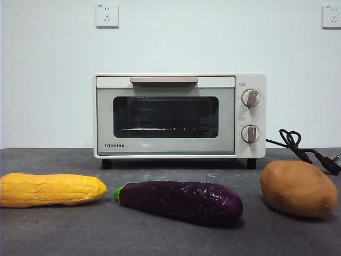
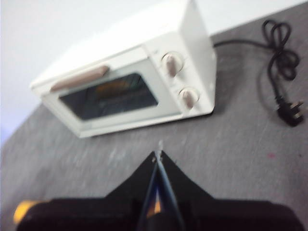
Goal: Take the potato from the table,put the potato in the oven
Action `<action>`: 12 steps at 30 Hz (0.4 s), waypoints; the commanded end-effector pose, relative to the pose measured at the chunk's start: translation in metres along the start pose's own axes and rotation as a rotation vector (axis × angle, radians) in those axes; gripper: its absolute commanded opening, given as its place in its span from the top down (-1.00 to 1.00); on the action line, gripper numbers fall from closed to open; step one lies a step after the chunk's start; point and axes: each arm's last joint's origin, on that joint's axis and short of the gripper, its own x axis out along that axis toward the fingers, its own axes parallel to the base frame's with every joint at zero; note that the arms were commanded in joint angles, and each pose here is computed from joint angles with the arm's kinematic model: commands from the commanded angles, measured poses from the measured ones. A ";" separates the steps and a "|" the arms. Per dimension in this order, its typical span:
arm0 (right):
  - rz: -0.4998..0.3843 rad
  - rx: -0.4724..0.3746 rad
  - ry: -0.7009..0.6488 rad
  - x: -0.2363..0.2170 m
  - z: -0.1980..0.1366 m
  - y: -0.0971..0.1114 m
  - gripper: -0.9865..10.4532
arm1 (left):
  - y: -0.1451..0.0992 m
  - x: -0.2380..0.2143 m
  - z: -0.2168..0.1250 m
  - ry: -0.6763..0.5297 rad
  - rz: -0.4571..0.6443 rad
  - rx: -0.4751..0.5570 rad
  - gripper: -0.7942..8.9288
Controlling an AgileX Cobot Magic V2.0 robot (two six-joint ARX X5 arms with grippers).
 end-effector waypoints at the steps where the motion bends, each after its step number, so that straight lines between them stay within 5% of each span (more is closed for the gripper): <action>1: 0.047 -0.110 0.076 -0.004 0.026 0.012 0.85 | -0.009 -0.003 0.017 0.050 -0.058 0.058 0.85; 12: 0.204 -0.243 0.423 -0.024 0.096 0.051 0.85 | -0.041 -0.020 0.069 0.242 -0.221 0.202 0.85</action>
